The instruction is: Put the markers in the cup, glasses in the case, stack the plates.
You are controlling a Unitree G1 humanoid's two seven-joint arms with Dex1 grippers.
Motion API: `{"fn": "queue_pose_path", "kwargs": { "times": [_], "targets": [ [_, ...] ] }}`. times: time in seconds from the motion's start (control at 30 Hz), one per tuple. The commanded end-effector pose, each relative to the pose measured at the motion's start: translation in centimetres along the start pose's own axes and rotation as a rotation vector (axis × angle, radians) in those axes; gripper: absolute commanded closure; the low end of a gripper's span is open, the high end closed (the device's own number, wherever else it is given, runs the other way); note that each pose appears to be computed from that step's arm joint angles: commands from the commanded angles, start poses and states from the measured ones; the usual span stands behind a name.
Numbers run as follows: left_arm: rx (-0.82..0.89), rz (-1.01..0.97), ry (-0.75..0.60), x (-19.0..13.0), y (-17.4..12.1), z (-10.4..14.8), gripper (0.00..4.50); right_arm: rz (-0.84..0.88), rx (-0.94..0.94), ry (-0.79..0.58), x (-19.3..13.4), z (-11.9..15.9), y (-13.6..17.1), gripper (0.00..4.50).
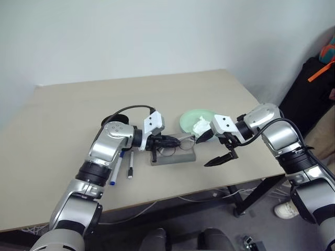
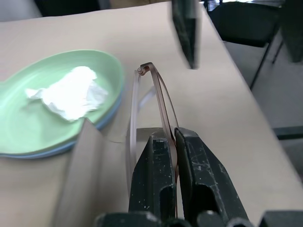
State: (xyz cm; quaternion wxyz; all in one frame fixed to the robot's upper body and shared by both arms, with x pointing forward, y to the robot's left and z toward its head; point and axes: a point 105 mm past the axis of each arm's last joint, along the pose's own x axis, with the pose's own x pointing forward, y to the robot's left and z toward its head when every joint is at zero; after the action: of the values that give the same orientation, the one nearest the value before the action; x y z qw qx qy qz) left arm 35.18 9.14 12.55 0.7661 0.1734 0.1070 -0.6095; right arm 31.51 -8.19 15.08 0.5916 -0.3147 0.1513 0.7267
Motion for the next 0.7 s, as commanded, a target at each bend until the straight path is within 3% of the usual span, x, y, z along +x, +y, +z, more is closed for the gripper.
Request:
{"fn": "queue_pose_path", "kwargs": {
  "times": [0.03,0.7],
  "targets": [
    [0.088,0.045,-0.012,0.3,1.4,1.0,4.48,-0.018,-0.043,-0.004,-0.6,1.1,-0.6,0.00],
    [0.039,-0.109,0.130,0.5,-0.8,-3.2,4.48,-0.036,-0.038,-0.009,-0.2,1.2,-0.9,0.00]
  ]
}}
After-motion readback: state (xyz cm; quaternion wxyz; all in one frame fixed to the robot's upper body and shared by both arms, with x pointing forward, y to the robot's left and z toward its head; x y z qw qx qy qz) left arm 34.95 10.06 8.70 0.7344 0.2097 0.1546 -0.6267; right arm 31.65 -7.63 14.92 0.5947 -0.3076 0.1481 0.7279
